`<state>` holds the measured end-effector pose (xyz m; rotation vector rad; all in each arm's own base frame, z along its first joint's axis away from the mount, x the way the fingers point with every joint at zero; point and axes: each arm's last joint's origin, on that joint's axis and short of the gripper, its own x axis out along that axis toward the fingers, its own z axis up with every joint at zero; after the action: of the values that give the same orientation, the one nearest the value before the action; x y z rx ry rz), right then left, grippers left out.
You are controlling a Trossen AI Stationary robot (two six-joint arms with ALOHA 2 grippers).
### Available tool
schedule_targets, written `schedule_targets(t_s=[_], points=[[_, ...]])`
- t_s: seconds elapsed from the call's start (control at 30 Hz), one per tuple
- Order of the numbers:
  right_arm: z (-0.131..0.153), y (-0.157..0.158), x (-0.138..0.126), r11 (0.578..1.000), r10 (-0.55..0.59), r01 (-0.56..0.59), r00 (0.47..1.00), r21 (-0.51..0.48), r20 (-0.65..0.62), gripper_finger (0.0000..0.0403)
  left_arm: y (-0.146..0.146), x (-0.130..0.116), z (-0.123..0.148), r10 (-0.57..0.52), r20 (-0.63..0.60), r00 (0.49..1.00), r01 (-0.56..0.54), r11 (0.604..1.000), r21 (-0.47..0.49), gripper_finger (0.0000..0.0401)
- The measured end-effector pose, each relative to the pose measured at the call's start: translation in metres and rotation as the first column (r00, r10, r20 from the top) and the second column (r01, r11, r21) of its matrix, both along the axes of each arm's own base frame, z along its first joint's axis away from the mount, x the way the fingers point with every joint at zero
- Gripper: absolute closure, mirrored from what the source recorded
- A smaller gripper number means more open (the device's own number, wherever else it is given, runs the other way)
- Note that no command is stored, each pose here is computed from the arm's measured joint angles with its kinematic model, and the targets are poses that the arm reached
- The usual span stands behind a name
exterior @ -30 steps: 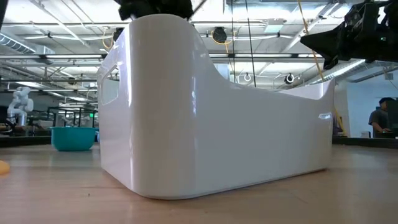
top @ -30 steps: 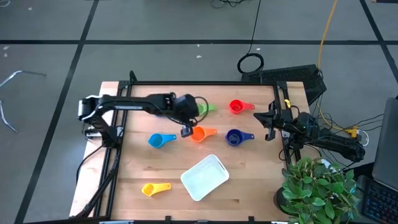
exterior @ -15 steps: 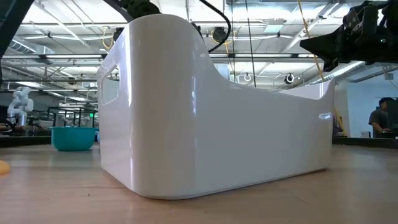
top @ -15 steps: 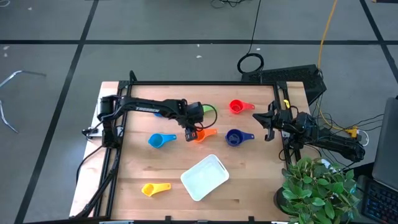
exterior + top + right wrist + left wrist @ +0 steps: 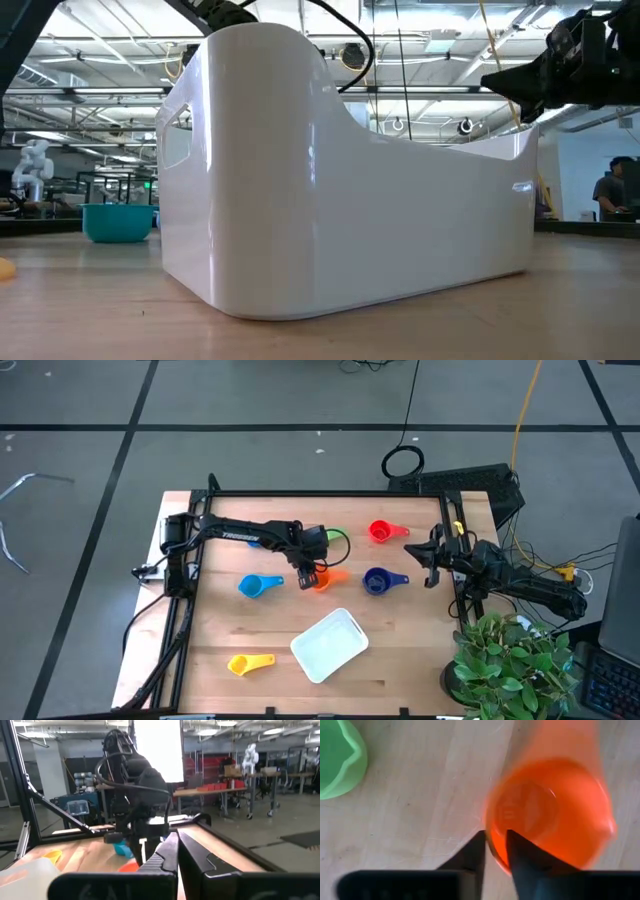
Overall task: Nest measuring cups in basket
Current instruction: Stack the orange measuring cup on top of the purple measuring cup
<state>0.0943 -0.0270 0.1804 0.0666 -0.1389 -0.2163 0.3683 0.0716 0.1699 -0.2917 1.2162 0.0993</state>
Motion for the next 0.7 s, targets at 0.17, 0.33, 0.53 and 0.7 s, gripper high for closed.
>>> schedule_targets(t_s=[0.17, 0.33, 0.53, 0.7], points=[[-0.004, 0.000, 0.001, 0.999, 0.004, -0.003, 0.999, 0.035, -0.032, 0.0403, 0.002, 0.000, 0.000, 0.014, -0.001, 1.000, -0.014, 1.000, -0.003, 0.0388], [-0.011, -0.001, 0.004, 0.998, 0.007, 0.001, 0.992, 0.067, -0.127, 0.0403, 0.009, -0.002, 0.000, 0.073, -0.005, 0.997, -0.073, 0.997, -0.011, 0.0393], [-0.006, -0.004, 0.012, 0.997, 0.010, 0.007, 0.974, 0.070, -0.225, 0.0373, 0.020, -0.007, 0.006, 0.162, -0.005, 0.987, -0.162, 0.986, -0.027, 0.0394], [0.007, -0.007, 0.024, 0.998, 0.014, 0.008, 0.953, 0.070, -0.302, 0.0313, 0.029, -0.017, 0.029, 0.259, 0.037, 0.965, -0.257, 0.965, -0.050, 0.0394]])
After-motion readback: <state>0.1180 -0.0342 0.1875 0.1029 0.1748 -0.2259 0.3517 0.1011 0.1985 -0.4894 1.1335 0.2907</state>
